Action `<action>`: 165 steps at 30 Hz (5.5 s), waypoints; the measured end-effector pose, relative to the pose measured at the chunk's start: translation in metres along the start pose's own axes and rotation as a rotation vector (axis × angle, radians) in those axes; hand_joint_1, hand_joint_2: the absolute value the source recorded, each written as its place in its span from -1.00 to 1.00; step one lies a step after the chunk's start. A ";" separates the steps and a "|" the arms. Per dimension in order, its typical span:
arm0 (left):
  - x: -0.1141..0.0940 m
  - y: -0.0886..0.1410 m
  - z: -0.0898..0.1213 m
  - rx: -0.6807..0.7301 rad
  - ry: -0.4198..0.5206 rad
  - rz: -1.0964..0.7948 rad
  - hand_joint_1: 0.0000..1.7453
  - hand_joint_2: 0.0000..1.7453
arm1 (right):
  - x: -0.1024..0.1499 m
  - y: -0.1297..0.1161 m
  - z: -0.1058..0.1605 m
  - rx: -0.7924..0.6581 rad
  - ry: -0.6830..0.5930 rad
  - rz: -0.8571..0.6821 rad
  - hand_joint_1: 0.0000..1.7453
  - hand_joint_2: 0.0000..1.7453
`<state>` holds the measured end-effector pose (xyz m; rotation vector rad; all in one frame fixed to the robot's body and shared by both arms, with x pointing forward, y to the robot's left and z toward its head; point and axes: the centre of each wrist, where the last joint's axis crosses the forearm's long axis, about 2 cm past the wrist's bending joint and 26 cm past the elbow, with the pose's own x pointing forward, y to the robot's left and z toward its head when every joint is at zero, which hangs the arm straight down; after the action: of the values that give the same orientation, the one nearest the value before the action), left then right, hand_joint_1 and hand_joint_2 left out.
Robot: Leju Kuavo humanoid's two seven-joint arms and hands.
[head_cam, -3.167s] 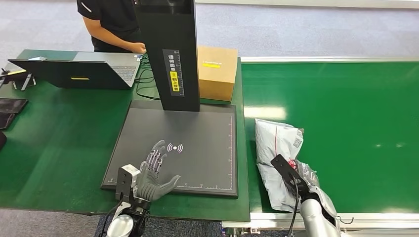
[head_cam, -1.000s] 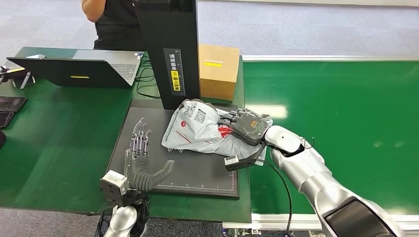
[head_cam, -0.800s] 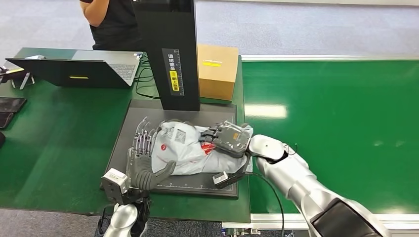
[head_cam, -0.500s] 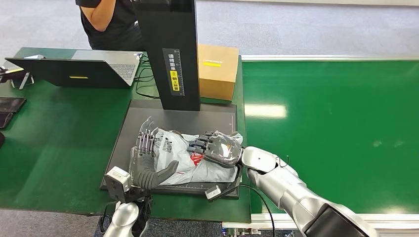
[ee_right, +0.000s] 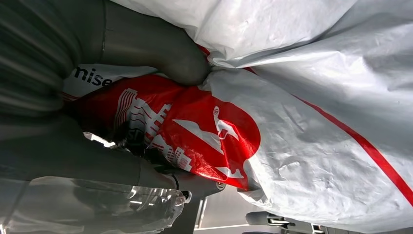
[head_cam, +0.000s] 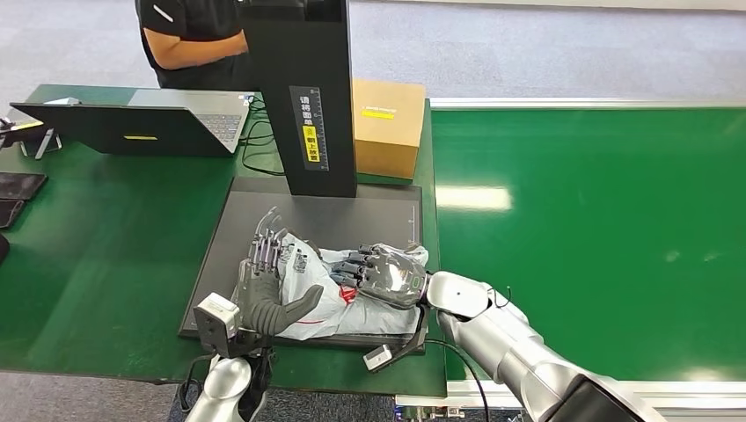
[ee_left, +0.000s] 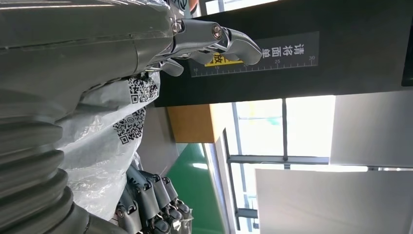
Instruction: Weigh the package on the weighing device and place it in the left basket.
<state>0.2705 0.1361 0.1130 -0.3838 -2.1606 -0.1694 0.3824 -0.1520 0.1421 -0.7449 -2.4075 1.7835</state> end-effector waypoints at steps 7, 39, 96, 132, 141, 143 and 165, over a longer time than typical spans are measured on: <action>-0.001 0.000 0.001 0.000 0.005 -0.001 -1.00 1.00 | -0.001 -0.002 -0.002 0.003 -0.013 0.031 -1.00 1.00; -0.001 0.005 0.027 0.061 0.058 -0.029 -1.00 1.00 | -0.030 -0.057 0.069 -0.713 0.642 -0.379 -1.00 1.00; 0.006 0.007 0.035 0.018 0.048 -0.023 -1.00 1.00 | 0.064 -0.021 0.112 -0.705 0.655 -1.259 -1.00 1.00; 0.007 0.006 0.034 -0.002 0.056 0.009 -1.00 1.00 | 0.071 -0.018 0.116 -0.688 0.678 -1.270 -1.00 1.00; 0.007 0.006 0.033 -0.016 0.055 0.017 -1.00 1.00 | 0.071 -0.018 0.116 -0.685 0.683 -1.271 -1.00 1.00; 0.007 0.006 0.032 -0.019 0.055 0.021 -1.00 1.00 | 0.071 -0.018 0.116 -0.685 0.685 -1.271 -1.00 1.00; 0.005 0.006 0.028 -0.031 0.052 0.015 -1.00 1.00 | 0.070 -0.020 0.123 -0.691 0.713 -1.258 -1.00 1.00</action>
<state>0.2482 0.1502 0.1006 -0.4094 -2.1051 -0.2029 0.2743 -0.2365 0.1032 0.1891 -2.0353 0.1629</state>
